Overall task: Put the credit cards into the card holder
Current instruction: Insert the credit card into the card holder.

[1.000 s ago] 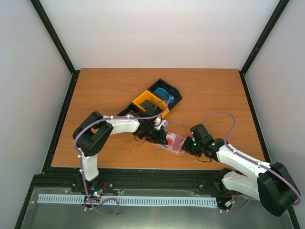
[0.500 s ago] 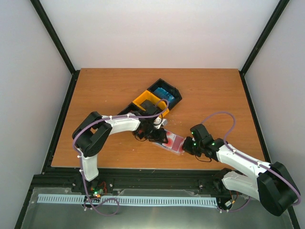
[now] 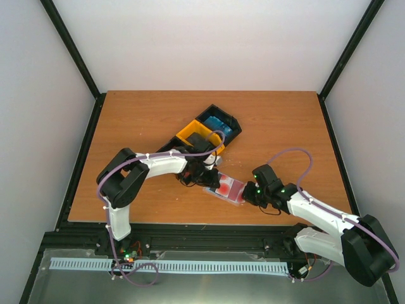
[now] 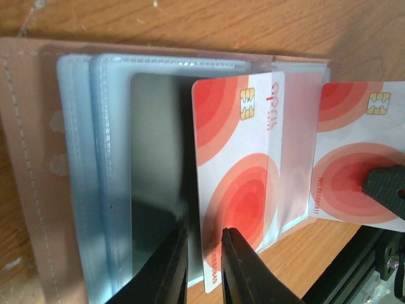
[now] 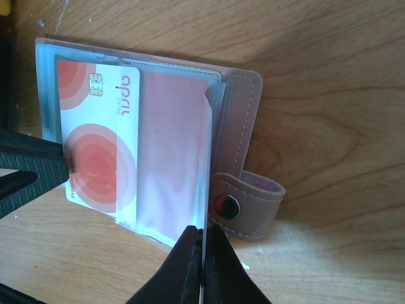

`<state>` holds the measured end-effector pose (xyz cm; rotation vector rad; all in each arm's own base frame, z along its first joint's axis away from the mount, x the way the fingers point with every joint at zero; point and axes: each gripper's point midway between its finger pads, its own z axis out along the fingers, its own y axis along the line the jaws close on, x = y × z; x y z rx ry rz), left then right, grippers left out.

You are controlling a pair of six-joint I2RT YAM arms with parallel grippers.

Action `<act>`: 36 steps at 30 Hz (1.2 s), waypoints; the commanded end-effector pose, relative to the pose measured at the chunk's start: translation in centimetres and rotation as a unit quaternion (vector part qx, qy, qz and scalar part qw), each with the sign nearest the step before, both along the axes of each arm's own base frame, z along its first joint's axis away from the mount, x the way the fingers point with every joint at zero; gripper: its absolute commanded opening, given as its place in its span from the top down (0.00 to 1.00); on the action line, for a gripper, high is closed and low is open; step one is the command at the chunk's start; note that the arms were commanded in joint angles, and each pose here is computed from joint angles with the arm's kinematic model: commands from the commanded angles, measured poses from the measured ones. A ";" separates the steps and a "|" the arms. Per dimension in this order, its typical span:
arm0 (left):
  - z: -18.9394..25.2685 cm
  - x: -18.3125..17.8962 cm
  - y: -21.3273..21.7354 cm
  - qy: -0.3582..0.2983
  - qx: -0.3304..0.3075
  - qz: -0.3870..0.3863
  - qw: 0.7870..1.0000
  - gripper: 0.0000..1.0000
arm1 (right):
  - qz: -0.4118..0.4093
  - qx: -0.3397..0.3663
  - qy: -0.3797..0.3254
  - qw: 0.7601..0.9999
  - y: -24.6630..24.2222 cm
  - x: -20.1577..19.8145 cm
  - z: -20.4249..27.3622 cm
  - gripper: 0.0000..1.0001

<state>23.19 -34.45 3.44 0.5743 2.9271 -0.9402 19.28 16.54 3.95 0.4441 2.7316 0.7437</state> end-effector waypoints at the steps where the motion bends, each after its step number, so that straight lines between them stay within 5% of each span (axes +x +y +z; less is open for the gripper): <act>1: 0.5 0.5 -1.4 -0.023 -0.002 -0.017 1.000 0.84 | 0.000 -0.031 0.002 1.000 -0.7 -0.1 0.0 0.97; 16: 0.2 -1.5 -3.7 -0.030 -0.003 -0.079 0.996 0.83 | 0.000 -0.043 -0.012 0.999 -1.0 0.5 1.0 0.97; 36: -0.4 0.4 -4.5 -0.052 0.034 -0.051 0.997 0.59 | -0.003 -0.041 -0.012 0.999 -1.1 0.3 0.8 0.97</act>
